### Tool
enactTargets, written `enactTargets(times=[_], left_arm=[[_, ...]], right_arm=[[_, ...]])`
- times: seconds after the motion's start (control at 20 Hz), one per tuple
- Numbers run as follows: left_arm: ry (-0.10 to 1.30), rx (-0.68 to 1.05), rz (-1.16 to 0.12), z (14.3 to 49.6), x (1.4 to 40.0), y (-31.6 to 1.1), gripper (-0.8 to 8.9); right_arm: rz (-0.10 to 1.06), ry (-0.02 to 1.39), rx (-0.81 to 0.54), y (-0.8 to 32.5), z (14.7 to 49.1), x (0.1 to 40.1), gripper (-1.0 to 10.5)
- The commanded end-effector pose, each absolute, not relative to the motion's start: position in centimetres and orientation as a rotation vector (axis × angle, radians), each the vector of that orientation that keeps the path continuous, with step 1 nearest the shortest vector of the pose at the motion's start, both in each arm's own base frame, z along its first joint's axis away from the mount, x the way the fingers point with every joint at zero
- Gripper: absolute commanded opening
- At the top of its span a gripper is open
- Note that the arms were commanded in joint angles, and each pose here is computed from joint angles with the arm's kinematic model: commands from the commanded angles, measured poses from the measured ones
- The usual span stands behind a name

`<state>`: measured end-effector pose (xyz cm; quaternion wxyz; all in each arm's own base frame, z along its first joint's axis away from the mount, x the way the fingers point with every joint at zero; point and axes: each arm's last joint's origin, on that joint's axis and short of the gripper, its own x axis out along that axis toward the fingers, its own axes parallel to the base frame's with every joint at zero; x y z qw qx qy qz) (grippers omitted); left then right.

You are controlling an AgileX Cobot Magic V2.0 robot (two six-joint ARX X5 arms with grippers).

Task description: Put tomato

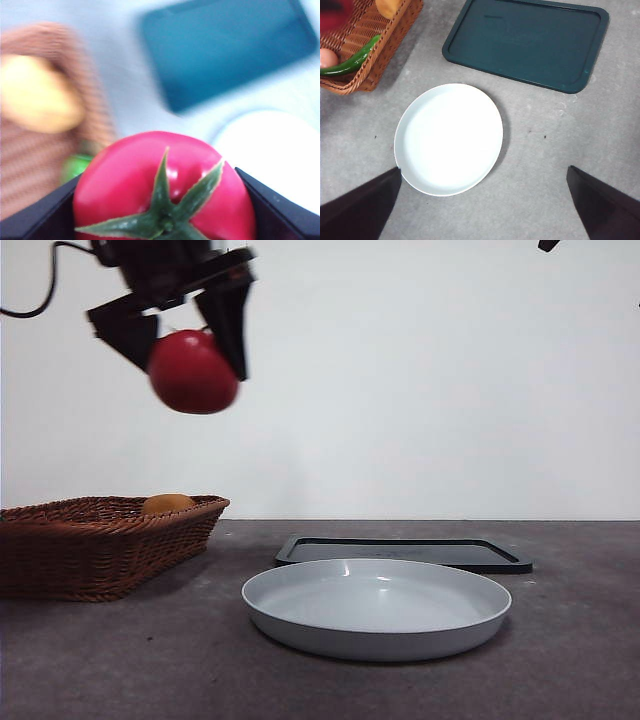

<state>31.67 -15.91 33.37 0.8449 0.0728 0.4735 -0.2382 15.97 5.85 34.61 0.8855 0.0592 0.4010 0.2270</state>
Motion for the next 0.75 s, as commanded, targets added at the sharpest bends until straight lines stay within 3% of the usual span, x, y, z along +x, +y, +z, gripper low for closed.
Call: enactTargets(times=[0.05,0.3,0.45,0.75], left_arm=[[1.045,0.194,-0.575,31.9,30.4,-19.3,2.98],[1.004,0.250,-0.741,27.3,26.4,-25.4,2.98],[0.931,0.276,-0.817,26.1,25.2,-27.2,2.98],[0.930,0.301,-0.854,23.6,25.1,-29.4,2.97]], right_arm=[[0.448,0.822,0.128,5.9,35.0,16.2,6.0],[0.420,0.816,0.116,5.9,35.0,16.2,6.0],[0.420,0.816,0.116,5.9,35.0,16.2,6.0],[0.422,0.812,0.112,5.9,35.0,16.2,6.0]])
